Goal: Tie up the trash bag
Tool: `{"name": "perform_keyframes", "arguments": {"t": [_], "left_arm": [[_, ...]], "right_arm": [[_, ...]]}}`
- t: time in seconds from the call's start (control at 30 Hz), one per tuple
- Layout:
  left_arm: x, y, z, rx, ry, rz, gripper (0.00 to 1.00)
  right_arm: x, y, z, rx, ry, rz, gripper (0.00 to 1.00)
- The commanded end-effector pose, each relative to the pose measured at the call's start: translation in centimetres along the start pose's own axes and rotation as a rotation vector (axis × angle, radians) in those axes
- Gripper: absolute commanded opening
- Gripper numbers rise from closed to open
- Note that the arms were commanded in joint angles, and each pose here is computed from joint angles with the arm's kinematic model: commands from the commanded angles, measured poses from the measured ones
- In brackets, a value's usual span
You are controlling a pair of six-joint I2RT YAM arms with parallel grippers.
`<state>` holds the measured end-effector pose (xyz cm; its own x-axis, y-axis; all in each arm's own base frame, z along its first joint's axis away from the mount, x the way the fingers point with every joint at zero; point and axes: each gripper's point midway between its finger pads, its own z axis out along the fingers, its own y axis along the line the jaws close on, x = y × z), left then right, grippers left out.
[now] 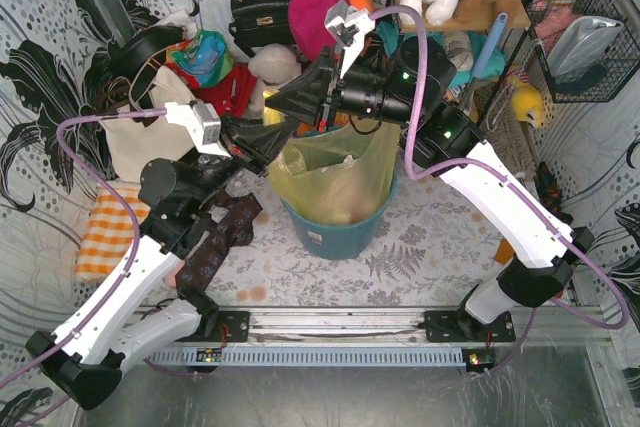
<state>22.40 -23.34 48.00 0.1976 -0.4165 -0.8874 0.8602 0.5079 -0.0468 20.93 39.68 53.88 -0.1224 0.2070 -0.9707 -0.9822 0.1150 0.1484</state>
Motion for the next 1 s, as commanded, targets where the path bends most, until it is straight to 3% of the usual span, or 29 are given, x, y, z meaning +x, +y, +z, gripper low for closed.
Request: {"name": "perform_keyframes", "arguments": {"t": [0.0,0.47,0.97], "left_arm": [[1.8,0.2,-0.4,-0.007,0.027,-0.049,0.03],[2.8,0.1,-1.6,-0.024,0.052,-0.068,0.17],[4.5,0.0,-1.8,-0.013,0.071,-0.107,0.12]], "right_arm": [[-3.9,1.2,-0.5,-0.008,-0.122,-0.056,0.00],[-4.9,0.7,-0.8,0.031,-0.155,-0.075,0.00],[-5.7,0.7,-0.9,0.041,-0.186,-0.080,0.00]]}}
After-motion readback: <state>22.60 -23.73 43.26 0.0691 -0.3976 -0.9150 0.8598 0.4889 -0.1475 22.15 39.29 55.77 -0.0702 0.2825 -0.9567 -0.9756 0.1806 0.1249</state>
